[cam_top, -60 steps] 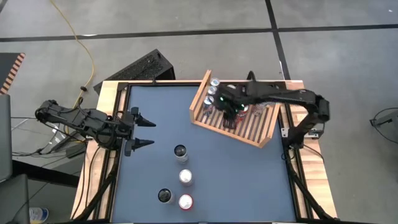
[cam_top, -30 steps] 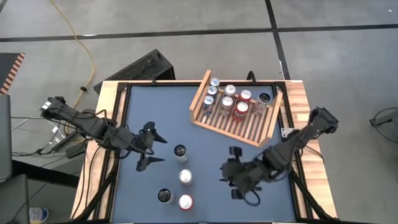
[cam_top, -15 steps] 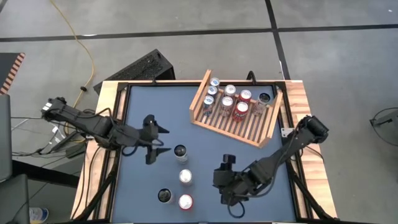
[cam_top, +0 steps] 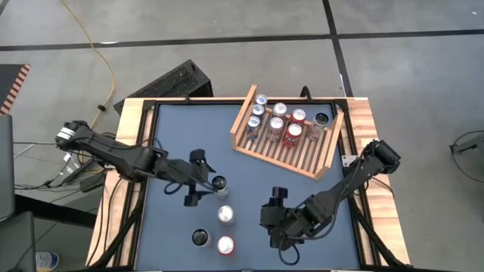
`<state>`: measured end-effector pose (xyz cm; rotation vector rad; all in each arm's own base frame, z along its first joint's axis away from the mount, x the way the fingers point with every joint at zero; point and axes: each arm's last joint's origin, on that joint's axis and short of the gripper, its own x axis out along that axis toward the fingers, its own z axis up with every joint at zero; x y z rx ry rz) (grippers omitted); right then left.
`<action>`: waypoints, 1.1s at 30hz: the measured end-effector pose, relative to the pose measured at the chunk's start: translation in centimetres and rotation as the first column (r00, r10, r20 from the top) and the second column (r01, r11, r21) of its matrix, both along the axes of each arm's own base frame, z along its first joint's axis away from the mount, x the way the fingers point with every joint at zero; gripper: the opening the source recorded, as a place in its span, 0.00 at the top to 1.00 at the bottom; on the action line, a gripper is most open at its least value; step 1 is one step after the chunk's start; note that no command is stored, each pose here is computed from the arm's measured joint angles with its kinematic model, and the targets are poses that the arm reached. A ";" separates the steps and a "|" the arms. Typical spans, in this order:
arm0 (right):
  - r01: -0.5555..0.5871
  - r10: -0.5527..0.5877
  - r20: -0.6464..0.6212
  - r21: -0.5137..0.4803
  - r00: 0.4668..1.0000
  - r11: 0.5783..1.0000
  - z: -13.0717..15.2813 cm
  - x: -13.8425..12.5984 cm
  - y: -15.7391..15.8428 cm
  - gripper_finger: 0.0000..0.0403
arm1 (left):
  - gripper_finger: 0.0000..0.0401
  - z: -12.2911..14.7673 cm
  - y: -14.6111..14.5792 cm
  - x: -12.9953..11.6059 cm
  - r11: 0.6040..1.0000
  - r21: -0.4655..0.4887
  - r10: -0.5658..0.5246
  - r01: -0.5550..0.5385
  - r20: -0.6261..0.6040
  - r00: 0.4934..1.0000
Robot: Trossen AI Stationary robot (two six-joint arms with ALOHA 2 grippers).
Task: Place canned beverage on shelf
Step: Put the top white and pink soda can aligned with the other white and pink soda can on the shelf
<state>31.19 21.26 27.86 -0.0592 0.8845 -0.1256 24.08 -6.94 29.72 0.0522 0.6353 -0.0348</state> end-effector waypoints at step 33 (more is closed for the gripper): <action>-0.011 0.011 0.003 0.002 1.000 1.000 0.0 -0.4 0.6 0.38 | 0.17 -4.2 1.9 2.6 0.995 0.055 -0.075 0.082 -0.121 0.990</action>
